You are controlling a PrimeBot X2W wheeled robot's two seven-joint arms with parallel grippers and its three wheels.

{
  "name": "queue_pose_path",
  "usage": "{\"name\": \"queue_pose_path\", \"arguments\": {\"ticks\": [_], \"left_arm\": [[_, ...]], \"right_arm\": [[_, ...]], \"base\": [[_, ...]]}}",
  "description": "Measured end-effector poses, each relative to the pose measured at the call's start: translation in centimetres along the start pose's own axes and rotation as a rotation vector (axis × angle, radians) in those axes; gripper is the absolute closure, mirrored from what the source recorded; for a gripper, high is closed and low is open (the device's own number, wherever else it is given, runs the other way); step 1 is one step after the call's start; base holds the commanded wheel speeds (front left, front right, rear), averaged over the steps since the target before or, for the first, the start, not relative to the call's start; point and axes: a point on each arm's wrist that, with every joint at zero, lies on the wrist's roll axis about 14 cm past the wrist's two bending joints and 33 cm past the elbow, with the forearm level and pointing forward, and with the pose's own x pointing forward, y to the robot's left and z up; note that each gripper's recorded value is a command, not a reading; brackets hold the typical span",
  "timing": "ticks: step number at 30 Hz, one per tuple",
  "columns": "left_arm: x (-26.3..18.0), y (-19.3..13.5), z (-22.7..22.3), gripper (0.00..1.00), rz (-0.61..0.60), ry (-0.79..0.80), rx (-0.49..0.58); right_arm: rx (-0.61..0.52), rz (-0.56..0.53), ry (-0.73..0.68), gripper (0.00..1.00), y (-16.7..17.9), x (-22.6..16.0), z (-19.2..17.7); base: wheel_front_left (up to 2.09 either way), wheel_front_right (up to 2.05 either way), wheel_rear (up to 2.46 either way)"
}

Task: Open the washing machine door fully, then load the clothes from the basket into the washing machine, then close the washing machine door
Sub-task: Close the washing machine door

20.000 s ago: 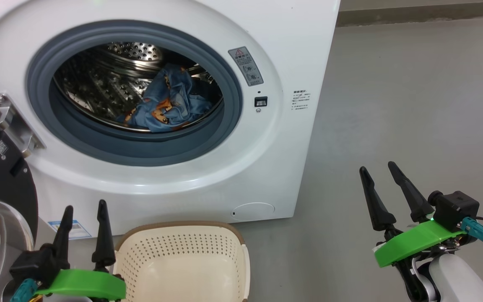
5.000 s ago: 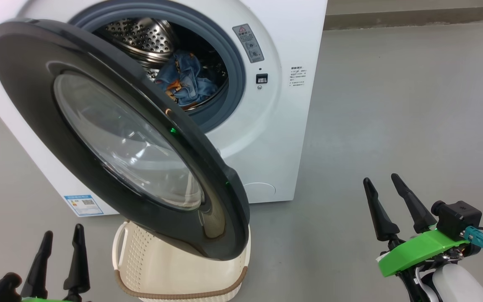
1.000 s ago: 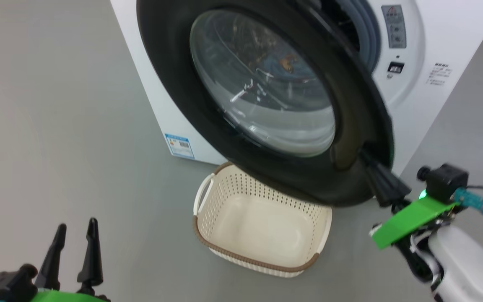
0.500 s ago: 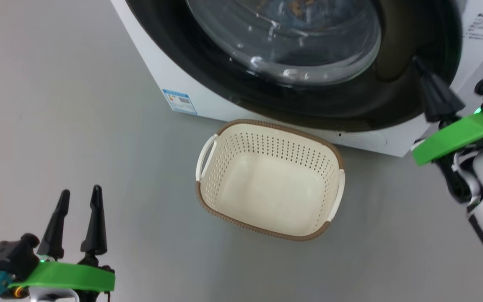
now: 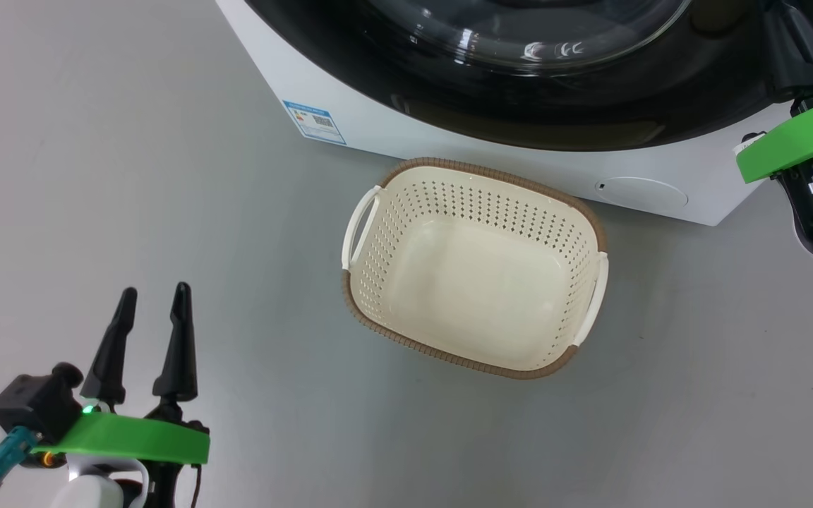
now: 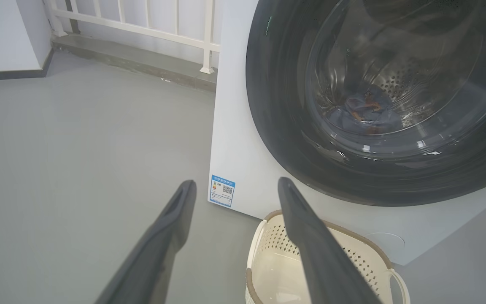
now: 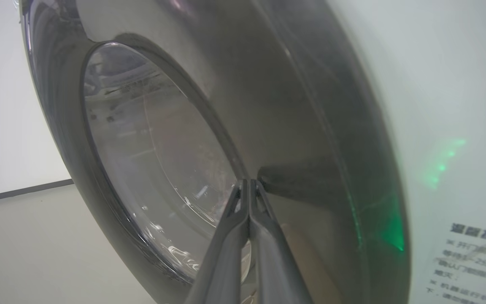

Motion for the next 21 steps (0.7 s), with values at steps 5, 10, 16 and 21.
{"name": "queue_pose_path", "arguments": {"ticks": [5, 10, 16, 21], "left_arm": [[0.2, 0.0, 0.2, 0.0, -0.004, -0.005, 0.0], [0.3, -0.5, 0.3, 0.0, -0.018, -0.014, -0.007], [0.3, -1.2, 0.7, 0.0, -0.043, -0.03, -0.017], [0.1, -2.0, 1.6, 0.0, -0.069, -0.054, -0.026]], "right_arm": [[-0.007, -0.003, 0.004, 1.0, 0.2, 0.0, -0.1], [-0.017, -0.015, 0.002, 1.0, -0.1, -0.6, 0.6], [-0.033, -0.031, -0.004, 0.56, -0.2, -1.8, 1.7], [-0.028, -0.025, 0.0, 0.0, 1.0, -3.8, 2.0]], "base": [[0.0, 0.0, 0.0], [0.0, 0.0, 0.0], [0.0, 0.0, 0.0], [0.0, 0.0, 0.0]]}}
